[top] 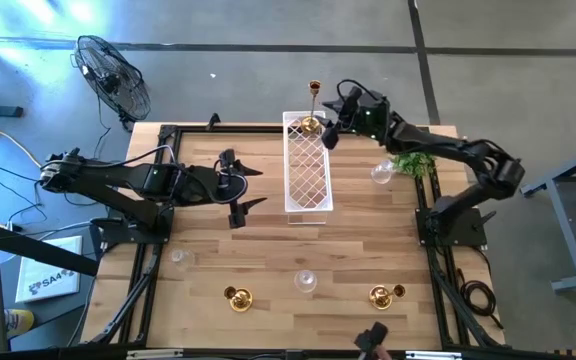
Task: Pick & Place candle stick holders
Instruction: Put the left transparent candle holder on the shelf
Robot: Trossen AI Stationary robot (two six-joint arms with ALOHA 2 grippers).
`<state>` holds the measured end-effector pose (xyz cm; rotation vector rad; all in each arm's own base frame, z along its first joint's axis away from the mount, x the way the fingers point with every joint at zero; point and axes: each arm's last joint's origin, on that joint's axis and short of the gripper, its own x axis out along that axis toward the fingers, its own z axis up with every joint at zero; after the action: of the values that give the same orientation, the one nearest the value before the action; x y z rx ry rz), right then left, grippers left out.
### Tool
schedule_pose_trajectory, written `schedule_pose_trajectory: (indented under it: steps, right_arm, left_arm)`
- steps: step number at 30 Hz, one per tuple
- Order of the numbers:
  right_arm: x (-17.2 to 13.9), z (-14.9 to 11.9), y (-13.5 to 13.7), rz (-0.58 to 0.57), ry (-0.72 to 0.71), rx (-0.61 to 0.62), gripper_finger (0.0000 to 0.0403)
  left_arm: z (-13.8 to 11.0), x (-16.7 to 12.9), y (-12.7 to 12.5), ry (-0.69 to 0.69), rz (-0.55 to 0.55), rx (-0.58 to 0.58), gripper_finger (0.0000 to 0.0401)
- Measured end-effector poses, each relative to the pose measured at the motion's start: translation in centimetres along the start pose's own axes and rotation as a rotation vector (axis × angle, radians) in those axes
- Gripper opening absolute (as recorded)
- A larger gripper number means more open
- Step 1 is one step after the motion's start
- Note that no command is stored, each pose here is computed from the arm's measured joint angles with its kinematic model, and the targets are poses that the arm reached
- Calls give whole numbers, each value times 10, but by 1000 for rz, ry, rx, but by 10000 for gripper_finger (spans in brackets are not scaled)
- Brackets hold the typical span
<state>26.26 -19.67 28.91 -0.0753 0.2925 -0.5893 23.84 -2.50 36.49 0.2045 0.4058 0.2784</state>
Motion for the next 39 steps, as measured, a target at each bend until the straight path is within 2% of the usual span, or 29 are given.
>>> schedule_pose_trajectory:
  steps: [3,7,11,14,18,22,26,30,33,36,39]
  right_arm:
    - [-18,8,-2,3,21,-32,218]
    - [-45,17,-2,16,52,-67,218]
    - [-73,24,1,97,66,-65,218]
    - [-90,26,7,262,63,-67,218]
    - [-108,30,16,538,9,-65,218]
    - [-119,33,27,706,-21,-47,218]
    - [-125,34,42,886,-36,-56,218]
    - [-131,35,59,1057,-67,-92,218]
    - [-134,36,72,1108,-71,-116,218]
    - [-137,37,84,1110,-61,-140,218]
    - [-141,36,95,1114,-39,-159,218]
  left_arm:
    - [-1,0,0,4,-15,6,296]
    - [-2,0,-4,8,-134,1,296]
    - [-1,-1,-6,-8,-219,47,296]
    - [8,-7,-6,-62,-314,97,296]
    - [32,-25,3,-116,-375,14,296]
    - [41,-42,11,-14,-416,-101,296]
    - [34,-51,14,163,-452,-245,296]
    - [31,-56,7,241,-516,-337,296]
    - [30,-60,-5,287,-568,-356,296]
    - [26,-66,-18,349,-623,-355,296]
    - [18,-74,-27,452,-605,-362,296]
